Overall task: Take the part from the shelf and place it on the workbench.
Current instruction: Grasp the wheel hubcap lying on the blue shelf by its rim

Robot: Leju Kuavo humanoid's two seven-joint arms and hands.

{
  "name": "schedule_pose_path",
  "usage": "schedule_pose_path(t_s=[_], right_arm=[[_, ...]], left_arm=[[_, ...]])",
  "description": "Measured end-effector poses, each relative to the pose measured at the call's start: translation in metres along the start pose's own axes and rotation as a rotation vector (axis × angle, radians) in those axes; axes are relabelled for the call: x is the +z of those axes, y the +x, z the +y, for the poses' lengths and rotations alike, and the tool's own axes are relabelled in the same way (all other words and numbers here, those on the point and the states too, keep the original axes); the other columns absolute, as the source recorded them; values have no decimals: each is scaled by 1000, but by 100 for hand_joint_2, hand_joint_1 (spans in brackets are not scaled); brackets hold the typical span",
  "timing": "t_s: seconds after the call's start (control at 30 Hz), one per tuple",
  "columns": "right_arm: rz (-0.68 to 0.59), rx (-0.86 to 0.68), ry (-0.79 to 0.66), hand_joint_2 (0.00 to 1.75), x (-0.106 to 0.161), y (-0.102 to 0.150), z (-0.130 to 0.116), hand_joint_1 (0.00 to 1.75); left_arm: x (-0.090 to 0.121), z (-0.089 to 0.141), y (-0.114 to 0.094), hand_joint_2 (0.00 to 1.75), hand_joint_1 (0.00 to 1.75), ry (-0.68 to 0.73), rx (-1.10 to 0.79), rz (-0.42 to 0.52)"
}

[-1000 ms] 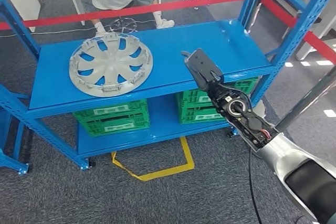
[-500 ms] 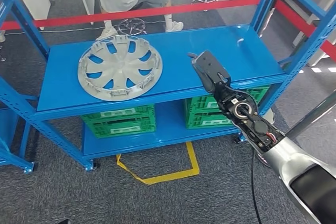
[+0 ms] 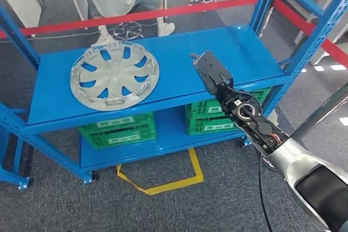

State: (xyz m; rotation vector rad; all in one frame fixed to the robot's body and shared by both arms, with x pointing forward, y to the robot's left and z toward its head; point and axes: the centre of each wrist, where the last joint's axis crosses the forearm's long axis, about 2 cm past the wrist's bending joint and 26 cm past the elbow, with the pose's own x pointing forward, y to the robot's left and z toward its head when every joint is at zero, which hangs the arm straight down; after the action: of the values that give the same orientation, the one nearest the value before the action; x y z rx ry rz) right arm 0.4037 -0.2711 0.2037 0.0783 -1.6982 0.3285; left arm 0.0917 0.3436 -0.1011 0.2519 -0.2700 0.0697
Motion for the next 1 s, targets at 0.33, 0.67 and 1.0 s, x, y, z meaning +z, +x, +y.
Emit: schedule_pose_path(t_s=[0.33,0.67,1.0], right_arm=[[10,-8,1,0,1,-2,0,0],[-6,-16,-3,0,0,1,0,0],[0,-25,-4,0,2,-2,1,0]], left_arm=[[0,-1,-1,175,0,-2,6,-1],[0,0,2,175,0,-1,4,-6],[0,1,3,175,0,2,-1,-8]])
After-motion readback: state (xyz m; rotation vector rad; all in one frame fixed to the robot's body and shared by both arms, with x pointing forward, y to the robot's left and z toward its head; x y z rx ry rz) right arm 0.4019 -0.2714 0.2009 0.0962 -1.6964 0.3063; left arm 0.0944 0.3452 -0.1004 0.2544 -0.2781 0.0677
